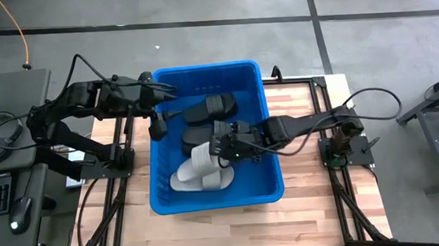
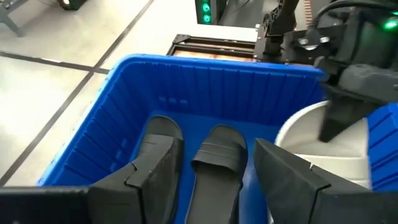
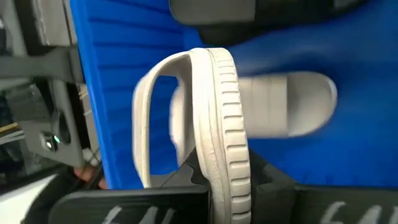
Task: Pick and place slides into bin
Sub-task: Put the gray slide into the blue container
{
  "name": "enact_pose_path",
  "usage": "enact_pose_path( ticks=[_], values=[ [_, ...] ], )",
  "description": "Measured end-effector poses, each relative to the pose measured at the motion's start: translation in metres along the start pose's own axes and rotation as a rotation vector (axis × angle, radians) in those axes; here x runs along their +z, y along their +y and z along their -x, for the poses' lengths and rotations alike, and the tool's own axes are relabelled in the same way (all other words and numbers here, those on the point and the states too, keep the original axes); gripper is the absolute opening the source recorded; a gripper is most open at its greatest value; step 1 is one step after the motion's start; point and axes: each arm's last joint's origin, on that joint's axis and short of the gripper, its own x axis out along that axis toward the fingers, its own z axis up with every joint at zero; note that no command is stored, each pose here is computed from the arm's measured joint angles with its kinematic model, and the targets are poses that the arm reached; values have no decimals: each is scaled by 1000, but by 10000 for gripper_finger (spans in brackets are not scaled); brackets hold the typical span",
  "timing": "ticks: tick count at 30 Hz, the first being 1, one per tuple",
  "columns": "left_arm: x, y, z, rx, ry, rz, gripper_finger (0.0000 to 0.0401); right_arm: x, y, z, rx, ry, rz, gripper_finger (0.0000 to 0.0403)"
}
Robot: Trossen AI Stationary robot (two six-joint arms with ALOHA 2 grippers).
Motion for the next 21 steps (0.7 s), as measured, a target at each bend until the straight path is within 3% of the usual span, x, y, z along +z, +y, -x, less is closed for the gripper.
enact_pose_path(
  ticks=[7, 21],
  values=[
    [0, 0, 0, -1, 0, -32, 207, 10, 7, -27, -9, 63, -21, 5],
    [0, 0, 0, -3, 2, -56, 207, 19, 1, -81, -152, 216, 27, 5]
  ],
)
